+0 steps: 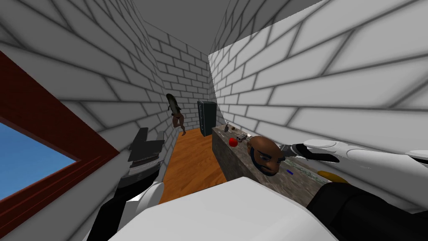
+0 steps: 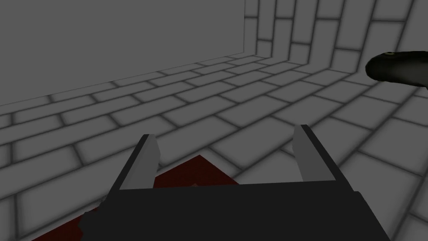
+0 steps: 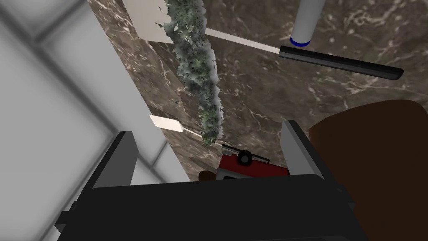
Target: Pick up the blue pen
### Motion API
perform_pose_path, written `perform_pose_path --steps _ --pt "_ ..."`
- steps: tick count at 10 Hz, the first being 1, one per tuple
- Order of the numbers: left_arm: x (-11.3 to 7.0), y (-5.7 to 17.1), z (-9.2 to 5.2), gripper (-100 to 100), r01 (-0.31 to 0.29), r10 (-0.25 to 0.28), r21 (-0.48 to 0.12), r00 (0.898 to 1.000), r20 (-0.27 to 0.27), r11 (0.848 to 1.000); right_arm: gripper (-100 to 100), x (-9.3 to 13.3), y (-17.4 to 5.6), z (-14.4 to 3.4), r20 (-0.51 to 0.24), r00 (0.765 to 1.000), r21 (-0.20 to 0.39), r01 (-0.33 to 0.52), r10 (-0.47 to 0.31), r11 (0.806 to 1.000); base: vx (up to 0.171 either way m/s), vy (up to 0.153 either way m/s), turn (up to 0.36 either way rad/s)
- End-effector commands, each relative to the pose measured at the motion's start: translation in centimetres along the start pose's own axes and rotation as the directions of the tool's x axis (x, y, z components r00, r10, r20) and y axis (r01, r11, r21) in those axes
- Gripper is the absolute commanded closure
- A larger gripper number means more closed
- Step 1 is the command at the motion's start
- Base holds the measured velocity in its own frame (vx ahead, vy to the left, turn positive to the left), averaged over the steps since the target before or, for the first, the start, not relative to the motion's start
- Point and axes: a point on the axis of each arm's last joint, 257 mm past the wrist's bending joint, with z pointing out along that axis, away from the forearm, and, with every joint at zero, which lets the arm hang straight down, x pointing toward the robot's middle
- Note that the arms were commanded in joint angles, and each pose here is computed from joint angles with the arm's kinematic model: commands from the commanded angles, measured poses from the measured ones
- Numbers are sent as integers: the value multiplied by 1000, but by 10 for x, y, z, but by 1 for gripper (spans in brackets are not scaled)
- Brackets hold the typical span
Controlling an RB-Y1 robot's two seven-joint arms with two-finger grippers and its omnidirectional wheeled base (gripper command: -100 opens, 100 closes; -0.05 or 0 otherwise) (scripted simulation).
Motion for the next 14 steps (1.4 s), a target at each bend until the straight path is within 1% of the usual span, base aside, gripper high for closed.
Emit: perform_pose_path --steps 1,2,3,4,5,7,8,9,10,11,12,13,14 --pt "0 0 0 0 0 0 0 1000 0 1000 -100 11 25 7 1 1000 -51 -7 7 999 12 -114 -249" --pt "0 0 0 0 0 0 0 1000 0 1000 -100 5 23 8 12 1000 -48 -6 7 999 23 -91 -52" --pt "0 0 0 0 0 0 0 1000 0 1000 -100 8 24 8 6 1000 -49 -6 7 999 11 -44 40" --pt "0 0 0 0 0 0 0 1000 0 1000 -100 21 55 15 4 1000 -116 -18 18 993 11 -41 -138" --pt "0 0 0 0 0 0 0 1000 0 1000 -100 27 76 20 6 1000 -162 -25 26 986 22 -53 -194" --pt "0 0 0 0 0 0 0 1000 0 1000 -100 27 76 20 6 1000 -162 -25 26 986 13 -23 -15" --pt "0 0 0 0 0 0 0 1000 0 1000 -100 35 107 25 10 999 -228 -33 37 973 18 -24 -104" --pt "0 0 0 0 0 0 0 1000 0 1000 -100 35 107 25 10 999 -228 -33 37 973 18 -22 -85" --pt "0 0 0 0 0 0 0 1000 0 1000 -100 39 131 27 16 999 -280 -38 44 959 22 -28 -95" --pt "0 0 0 0 0 0 0 1000 0 1000 -100 39 131 27 16 999 -280 -38 44 959 16 -19 -46" --pt "0 0 0 0 0 0 0 1000 0 1000 -100 40 140 28 19 999 -299 -39 47 953 10 -13 -29" --pt "0 0 0 0 0 0 0 1000 0 1000 -100 39 135 28 17 999 -286 -39 46 957 4 -5 -8" --pt "0 0 0 0 0 0 0 1000 0 1000 0 39 136 28 17 999 -290 -39 46 956 0 0 0"
